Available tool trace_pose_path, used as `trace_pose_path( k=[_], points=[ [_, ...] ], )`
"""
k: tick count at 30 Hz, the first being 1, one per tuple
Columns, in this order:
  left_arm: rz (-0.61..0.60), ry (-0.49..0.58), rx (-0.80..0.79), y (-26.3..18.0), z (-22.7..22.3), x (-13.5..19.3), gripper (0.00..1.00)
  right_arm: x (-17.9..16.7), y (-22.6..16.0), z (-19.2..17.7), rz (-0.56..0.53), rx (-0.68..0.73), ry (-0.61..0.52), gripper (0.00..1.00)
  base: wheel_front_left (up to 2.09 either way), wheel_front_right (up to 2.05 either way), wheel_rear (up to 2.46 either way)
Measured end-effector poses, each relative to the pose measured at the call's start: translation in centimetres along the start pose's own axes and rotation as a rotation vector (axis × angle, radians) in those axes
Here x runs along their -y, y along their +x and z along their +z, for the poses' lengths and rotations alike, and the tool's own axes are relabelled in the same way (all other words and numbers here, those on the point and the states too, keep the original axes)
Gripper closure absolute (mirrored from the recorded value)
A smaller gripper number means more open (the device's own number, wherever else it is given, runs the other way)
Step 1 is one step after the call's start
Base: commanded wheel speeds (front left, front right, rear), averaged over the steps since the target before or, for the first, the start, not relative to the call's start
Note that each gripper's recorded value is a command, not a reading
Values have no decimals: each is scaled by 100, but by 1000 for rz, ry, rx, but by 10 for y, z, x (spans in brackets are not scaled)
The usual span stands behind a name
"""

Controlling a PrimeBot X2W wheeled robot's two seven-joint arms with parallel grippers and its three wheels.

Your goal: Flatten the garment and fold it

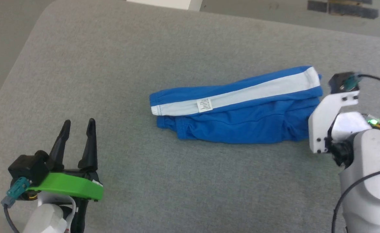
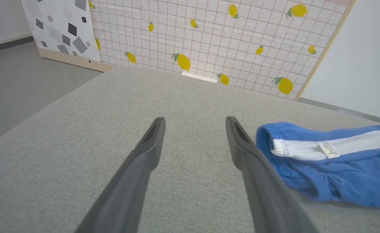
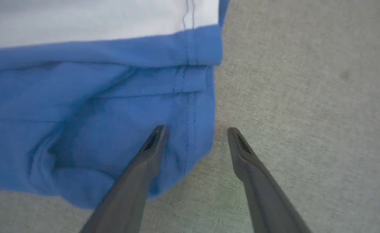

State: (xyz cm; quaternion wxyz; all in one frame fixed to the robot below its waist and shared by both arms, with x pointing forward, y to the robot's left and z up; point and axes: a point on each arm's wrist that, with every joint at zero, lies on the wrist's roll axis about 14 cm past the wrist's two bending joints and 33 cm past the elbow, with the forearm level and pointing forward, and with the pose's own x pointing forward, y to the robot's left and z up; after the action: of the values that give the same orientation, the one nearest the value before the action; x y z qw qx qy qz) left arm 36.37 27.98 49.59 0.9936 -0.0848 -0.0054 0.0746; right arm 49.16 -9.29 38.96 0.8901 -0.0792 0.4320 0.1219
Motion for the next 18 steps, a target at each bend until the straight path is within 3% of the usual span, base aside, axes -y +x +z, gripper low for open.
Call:
trace_pose_path(
  k=[5,6,7,8,12,18],
  points=[
    [30,-14,-30,-4,-13,-8,0,-15,13,-13,34,-73,-34,0,0,0,0],
    [30,-18,-37,-5,-15,-8,0,-15,13,-13,34,-75,-35,19,0,0,0],
    [28,-20,-41,-5,-16,-8,0,-15,13,-13,38,-75,-31,86,0,0,0],
    [23,-23,-46,-6,-18,-7,0,-15,12,-12,42,-72,-25,100,0,0,0],
    [-25,-60,-130,-2,-30,9,0,-16,4,-9,56,-45,0,100,0,0,0],
    [-167,-102,-349,19,-42,58,0,-11,-10,1,56,14,25,100,0,0,0]
  ],
)
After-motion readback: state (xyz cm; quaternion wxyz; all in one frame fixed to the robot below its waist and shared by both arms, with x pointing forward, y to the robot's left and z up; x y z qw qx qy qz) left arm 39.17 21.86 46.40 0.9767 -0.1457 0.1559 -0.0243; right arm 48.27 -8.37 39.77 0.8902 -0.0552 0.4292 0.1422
